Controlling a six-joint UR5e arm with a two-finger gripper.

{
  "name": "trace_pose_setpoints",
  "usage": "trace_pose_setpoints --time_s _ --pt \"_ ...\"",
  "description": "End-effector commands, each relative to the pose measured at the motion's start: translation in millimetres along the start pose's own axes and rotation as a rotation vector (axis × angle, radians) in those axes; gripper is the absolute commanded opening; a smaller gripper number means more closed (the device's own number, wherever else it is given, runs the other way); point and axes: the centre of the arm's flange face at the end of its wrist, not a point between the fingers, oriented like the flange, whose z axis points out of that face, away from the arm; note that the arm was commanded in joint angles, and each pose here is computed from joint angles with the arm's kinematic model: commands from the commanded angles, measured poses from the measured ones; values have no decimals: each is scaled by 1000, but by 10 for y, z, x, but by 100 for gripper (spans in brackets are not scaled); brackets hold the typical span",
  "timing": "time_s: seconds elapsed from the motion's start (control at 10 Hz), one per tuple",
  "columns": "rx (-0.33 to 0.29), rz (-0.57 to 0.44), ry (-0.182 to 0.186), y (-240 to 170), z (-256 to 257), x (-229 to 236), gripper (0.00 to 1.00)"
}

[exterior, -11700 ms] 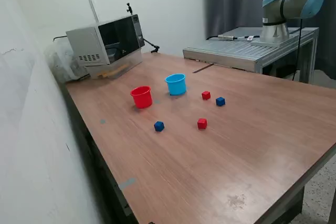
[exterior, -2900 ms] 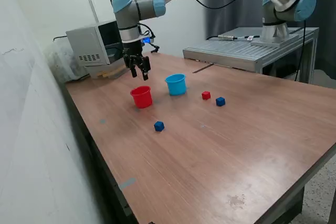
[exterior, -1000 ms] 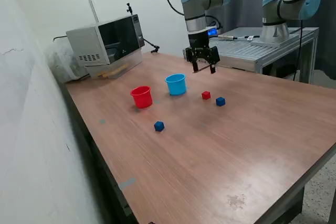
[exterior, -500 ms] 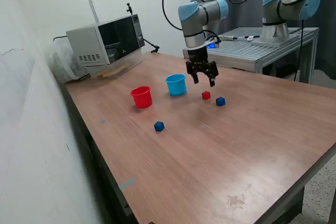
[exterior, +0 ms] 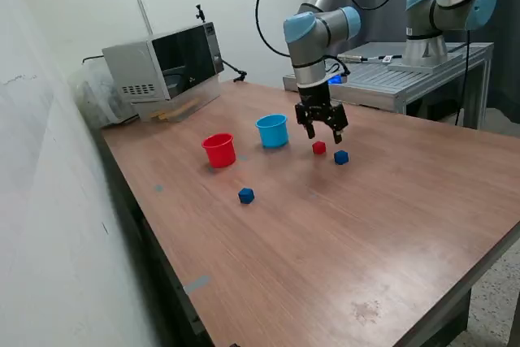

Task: Place red objects in the red bin, and blue objects in the blue bin.

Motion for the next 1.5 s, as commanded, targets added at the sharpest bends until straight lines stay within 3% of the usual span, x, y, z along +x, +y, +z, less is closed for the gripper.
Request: trace_pose_setpoints --time_s 0.0,0.7,0.8,1.2,1.3,1.4 --pt "-9 1 -1 68 18 -23 100" --pt "8 19 -6 47 45 -193 100" --pt "5 15 -5 50 35 -172 0" --pt "26 -19 -6 34 150 -45 0" --pt "24 -24 -17 48 130 -96 0" --pt "3 -33 -51 72 -35 -209 0"
